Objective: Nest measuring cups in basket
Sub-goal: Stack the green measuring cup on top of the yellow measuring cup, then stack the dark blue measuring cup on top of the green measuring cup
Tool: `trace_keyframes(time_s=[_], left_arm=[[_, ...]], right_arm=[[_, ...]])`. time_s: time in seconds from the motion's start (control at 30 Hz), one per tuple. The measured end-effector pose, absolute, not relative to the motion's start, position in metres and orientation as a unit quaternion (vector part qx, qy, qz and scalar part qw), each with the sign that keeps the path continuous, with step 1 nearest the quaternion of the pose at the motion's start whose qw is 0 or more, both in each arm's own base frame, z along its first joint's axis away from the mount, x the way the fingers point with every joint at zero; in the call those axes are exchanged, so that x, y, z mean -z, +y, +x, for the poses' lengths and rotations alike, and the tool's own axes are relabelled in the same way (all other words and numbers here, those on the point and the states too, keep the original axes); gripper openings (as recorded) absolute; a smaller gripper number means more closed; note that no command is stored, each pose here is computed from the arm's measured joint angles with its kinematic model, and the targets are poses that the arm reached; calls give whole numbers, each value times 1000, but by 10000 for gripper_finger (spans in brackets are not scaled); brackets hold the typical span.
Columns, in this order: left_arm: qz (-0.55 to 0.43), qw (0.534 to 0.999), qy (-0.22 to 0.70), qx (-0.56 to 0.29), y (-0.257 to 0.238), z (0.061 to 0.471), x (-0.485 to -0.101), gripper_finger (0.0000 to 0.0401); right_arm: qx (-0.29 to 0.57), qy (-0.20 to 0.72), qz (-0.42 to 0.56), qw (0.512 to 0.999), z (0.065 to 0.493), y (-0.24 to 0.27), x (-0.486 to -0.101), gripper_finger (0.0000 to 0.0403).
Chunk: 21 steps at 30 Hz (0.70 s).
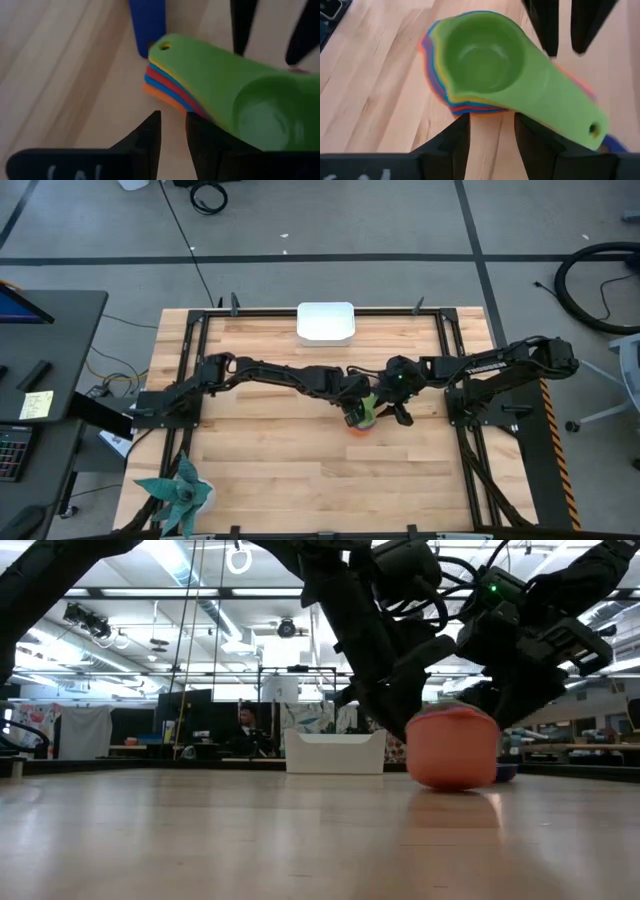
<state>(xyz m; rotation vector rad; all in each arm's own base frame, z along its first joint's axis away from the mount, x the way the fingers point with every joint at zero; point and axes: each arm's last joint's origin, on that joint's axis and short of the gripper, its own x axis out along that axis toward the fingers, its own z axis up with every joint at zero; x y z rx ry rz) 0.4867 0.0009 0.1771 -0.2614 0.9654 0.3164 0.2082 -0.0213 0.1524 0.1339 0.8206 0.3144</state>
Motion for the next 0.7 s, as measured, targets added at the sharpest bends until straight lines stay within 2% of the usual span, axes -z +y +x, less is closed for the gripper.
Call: trace_keyframes(time_s=[0.33,0.57,0.7], left_arm=[[-127,859,474,-148,-12,484,-175,94],[-147,819,525,-179,-13,472,-169,94],[-145,813,534,-182,-13,470,-168,94]], right_arm=[[-139,469,94,867,196,-20,-144,158],[-25,532,40,846,188,-26,-138,158],[9,567,25,823,189,-30,-151,158]])
